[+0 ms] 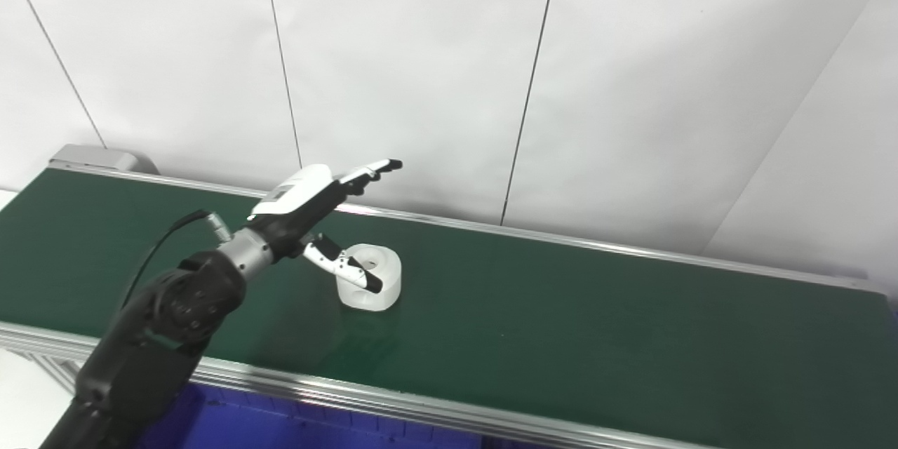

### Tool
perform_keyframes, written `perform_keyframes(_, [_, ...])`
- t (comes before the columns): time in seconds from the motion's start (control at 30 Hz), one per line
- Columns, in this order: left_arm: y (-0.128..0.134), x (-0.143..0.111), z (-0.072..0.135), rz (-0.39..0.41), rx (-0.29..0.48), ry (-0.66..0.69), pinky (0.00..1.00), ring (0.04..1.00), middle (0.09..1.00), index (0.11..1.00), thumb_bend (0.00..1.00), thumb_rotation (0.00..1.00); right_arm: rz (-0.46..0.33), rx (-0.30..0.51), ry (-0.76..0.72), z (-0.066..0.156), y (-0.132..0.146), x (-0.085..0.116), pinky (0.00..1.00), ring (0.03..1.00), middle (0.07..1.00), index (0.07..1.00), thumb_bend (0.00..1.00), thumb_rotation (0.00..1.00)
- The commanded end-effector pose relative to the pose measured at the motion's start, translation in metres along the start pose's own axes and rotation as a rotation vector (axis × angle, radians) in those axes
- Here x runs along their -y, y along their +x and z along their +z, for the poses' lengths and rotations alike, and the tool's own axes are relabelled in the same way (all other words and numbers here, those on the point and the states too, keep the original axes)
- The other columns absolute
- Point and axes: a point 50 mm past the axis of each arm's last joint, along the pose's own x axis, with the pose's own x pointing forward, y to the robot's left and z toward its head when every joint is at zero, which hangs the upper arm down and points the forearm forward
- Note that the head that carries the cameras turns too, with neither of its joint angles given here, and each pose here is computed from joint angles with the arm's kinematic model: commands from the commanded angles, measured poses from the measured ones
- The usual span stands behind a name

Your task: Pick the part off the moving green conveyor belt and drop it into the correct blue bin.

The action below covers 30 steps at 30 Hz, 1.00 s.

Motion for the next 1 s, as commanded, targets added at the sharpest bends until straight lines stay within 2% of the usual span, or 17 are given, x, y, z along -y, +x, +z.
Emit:
perform_keyframes(0.0, [0.017,-0.016,0.005,0.034,0.023,0.041,0.79,0.889,0.947,0.934,0.84,0.23,-0.023,0.06,-0.001,0.01,0.003,0.006,0.75,0.84,0.866,0.881,0.81,0.55])
perform_keyframes(0.17, [0.036,-0.001,0.004,0.002,-0.02,0.044,0.84,0.914,0.96,0.946,0.88,0.25,-0.026,0.075,-0.01,0.012,0.001,0.007,0.76,0.839,0.866,0.886,0.8,0.58])
perform_keyframes(0.3, [0.048,0.008,0.004,-0.04,-0.039,0.065,0.83,0.915,0.978,0.957,0.91,0.26,-0.026,0.075,0.0,0.013,0.001,0.007,0.75,0.836,0.868,0.891,0.79,0.59])
perform_keyframes(0.47, [0.061,0.024,0.005,-0.126,-0.056,0.098,0.86,0.935,0.996,0.973,0.93,0.18,-0.035,0.077,0.032,0.013,0.0,0.005,0.75,0.84,0.872,0.891,0.79,0.57])
perform_keyframes(0.6, [0.069,0.04,0.007,-0.158,-0.073,0.121,0.86,0.926,0.987,0.966,0.92,0.13,-0.041,0.076,0.031,0.015,-0.001,0.005,0.75,0.84,0.87,0.89,0.79,0.57])
perform_keyframes(0.77, [0.077,0.057,0.008,-0.18,-0.087,0.132,0.85,0.904,0.96,0.929,0.87,0.03,-0.05,0.073,0.019,0.017,-0.003,0.005,0.74,0.832,0.866,0.887,0.79,0.59])
perform_keyframes(0.8, [0.079,0.06,0.008,-0.181,-0.089,0.129,0.78,0.866,0.917,0.88,0.82,0.01,-0.049,0.07,0.019,0.017,-0.004,0.005,0.75,0.837,0.868,0.891,0.79,0.59])
perform_keyframes(0.97, [0.086,0.07,0.009,-0.219,-0.122,0.159,0.64,0.742,0.82,0.779,0.71,0.0,-0.053,0.078,0.035,0.018,-0.004,0.005,0.77,0.843,0.869,0.892,0.78,0.58])
